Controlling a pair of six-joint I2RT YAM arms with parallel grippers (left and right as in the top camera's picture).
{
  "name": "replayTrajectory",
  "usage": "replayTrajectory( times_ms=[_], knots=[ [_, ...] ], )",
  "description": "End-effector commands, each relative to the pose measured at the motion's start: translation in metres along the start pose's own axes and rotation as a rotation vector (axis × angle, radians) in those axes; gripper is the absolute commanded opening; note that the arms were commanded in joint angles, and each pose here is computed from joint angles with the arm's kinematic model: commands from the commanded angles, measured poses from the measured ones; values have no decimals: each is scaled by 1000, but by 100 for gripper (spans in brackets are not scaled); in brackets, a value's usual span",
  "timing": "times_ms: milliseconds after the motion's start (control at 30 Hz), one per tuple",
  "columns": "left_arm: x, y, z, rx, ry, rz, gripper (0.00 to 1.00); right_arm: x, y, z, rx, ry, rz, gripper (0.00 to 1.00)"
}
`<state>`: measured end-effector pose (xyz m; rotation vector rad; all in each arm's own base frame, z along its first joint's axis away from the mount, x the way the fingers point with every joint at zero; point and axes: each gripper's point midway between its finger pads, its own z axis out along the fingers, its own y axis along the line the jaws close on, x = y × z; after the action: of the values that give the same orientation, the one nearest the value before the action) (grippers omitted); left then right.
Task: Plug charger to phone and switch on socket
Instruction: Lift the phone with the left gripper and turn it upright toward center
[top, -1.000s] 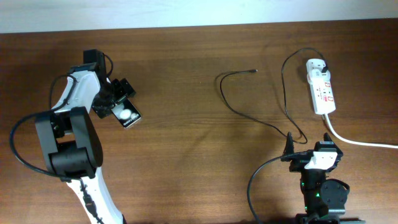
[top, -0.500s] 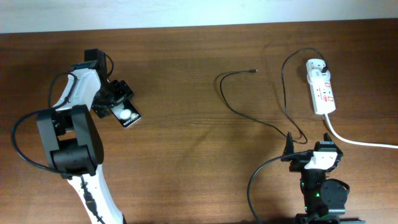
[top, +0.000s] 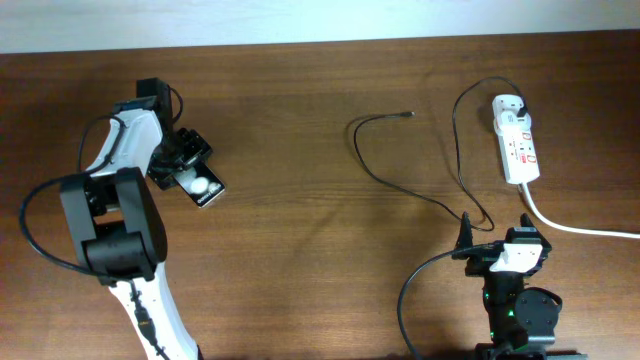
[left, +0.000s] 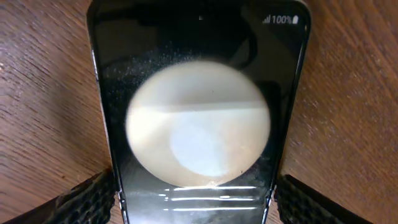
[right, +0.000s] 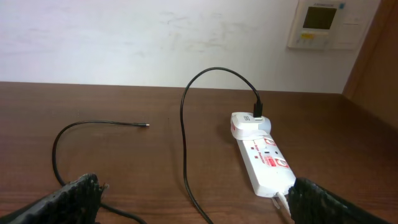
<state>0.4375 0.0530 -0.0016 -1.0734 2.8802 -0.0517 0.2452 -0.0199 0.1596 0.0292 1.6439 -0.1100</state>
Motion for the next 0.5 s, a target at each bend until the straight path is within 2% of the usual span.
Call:
replayTrajectory(
  times_ms=[0, 67, 167, 367, 467],
  knots=[
    [36, 22, 56, -85, 165, -40, 84, 3, -2, 0, 10, 4, 4, 99],
    [37, 22, 56, -88, 170, -40, 74, 3, -2, 0, 10, 4, 4, 99],
    [42, 21, 55, -77, 194, -43, 70, 3, -2, 0, 10, 4, 4, 99],
    [44, 21, 51, -77, 213, -43, 69, 3, -2, 0, 10, 4, 4, 99],
    [27, 10, 24, -64, 195, -41, 65, 3, -2, 0, 11, 4, 4, 99]
  ],
)
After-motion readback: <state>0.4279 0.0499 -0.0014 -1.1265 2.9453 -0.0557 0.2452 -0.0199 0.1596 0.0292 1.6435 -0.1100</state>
